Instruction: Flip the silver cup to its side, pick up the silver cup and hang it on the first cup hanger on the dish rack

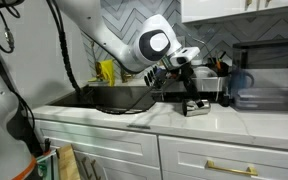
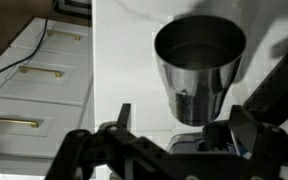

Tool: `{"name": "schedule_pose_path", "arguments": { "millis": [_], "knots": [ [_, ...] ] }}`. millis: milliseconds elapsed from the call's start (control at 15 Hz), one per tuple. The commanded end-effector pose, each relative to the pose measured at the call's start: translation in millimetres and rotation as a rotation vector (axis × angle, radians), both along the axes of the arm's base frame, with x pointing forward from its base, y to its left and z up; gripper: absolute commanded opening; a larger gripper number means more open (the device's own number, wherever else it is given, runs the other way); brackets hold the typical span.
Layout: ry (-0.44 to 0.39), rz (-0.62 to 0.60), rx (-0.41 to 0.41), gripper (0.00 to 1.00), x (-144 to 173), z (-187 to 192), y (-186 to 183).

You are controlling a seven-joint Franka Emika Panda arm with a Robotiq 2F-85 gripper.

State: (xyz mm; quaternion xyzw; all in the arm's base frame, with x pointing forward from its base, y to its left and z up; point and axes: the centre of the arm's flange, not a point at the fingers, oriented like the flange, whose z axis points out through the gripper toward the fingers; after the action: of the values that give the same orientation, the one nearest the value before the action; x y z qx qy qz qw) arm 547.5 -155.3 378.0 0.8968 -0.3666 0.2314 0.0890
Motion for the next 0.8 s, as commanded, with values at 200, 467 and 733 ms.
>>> {"name": "schedule_pose_path", "arguments": {
  "millis": [200,467,733],
  "knots": [
    [0.03,-0.004,0.082,1.0,26,-15,-19],
    [0.039,0.001,0.123,0.96,32,-24,-24],
    [0.054,0.001,0.14,0.52,36,-32,-27]
  ]
}}
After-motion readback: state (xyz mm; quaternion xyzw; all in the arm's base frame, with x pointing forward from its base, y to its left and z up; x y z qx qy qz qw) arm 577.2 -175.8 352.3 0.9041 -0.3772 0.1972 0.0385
